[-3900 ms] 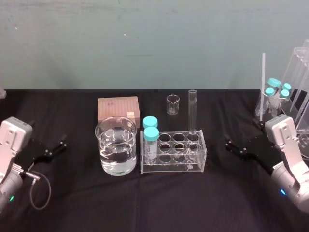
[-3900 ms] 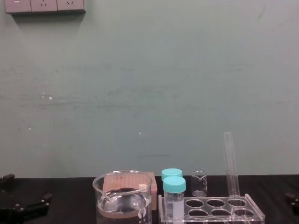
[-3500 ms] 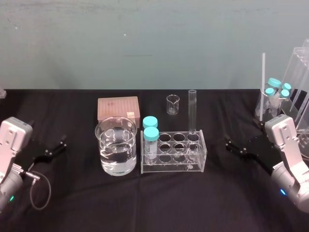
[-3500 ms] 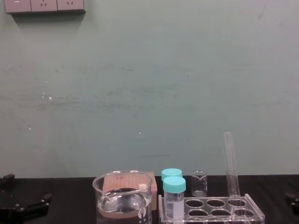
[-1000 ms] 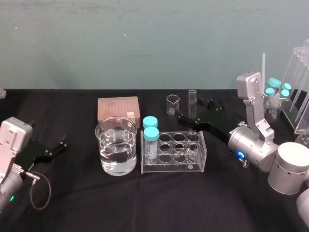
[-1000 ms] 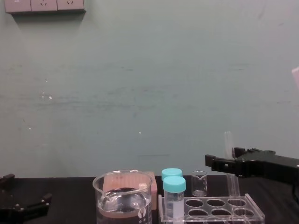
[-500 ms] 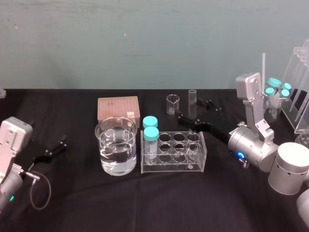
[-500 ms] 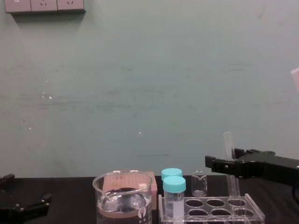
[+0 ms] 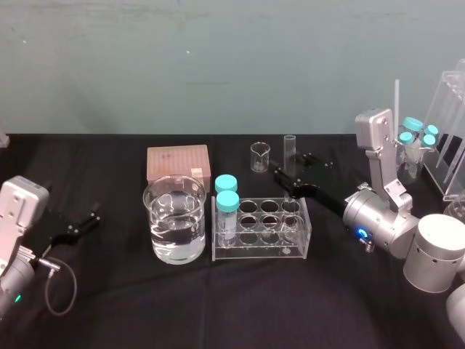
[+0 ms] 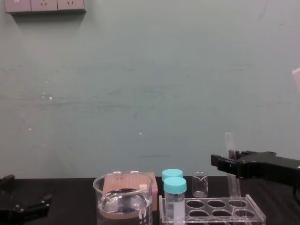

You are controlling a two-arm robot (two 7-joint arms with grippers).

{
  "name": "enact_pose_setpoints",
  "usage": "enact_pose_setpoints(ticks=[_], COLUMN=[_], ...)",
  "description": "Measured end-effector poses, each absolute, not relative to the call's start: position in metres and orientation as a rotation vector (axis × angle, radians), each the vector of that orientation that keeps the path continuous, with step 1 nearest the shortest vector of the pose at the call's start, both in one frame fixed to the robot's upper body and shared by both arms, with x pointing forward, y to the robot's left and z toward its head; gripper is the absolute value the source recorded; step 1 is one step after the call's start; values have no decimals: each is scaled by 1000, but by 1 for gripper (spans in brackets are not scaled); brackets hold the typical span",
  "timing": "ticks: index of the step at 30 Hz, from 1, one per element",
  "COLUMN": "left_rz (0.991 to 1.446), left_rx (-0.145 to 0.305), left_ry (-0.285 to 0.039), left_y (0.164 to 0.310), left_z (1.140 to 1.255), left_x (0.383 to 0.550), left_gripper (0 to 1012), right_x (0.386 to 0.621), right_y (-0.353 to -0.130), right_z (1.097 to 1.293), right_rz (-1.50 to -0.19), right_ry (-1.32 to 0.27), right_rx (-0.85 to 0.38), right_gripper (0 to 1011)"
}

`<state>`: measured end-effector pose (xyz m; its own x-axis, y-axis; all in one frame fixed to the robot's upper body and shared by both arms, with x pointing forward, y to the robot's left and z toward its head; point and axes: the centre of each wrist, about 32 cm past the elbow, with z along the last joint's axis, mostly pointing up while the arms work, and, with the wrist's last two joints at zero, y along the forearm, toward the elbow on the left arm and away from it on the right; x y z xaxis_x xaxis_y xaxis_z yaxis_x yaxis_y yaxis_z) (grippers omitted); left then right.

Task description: Hold the test tube with one hand and immerse one end into the beaker, then return it to the test tube rack.

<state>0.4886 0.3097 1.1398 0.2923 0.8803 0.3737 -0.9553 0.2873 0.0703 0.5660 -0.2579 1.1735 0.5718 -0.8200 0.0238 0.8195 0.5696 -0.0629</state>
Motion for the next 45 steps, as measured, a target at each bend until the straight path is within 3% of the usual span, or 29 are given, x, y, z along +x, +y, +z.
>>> enact_pose_setpoints(ticks=[9, 12, 45], left_rz=[1248, 1248, 1248], left_rx=[304, 304, 304], left_ry=[-285, -285, -285], left_y=[310, 310, 310], left_z=[1140, 1140, 1140], left_x=[489, 489, 489], left_gripper=[1000, 1000, 1000], right_x=[566, 566, 565], right_y=[-258, -258, -259], right_z=[1173, 1174, 1173], right_rz=[-963, -962, -920], right_ry=[9, 9, -36], right_rx=[-69, -68, 8], right_gripper=[283, 231, 230])
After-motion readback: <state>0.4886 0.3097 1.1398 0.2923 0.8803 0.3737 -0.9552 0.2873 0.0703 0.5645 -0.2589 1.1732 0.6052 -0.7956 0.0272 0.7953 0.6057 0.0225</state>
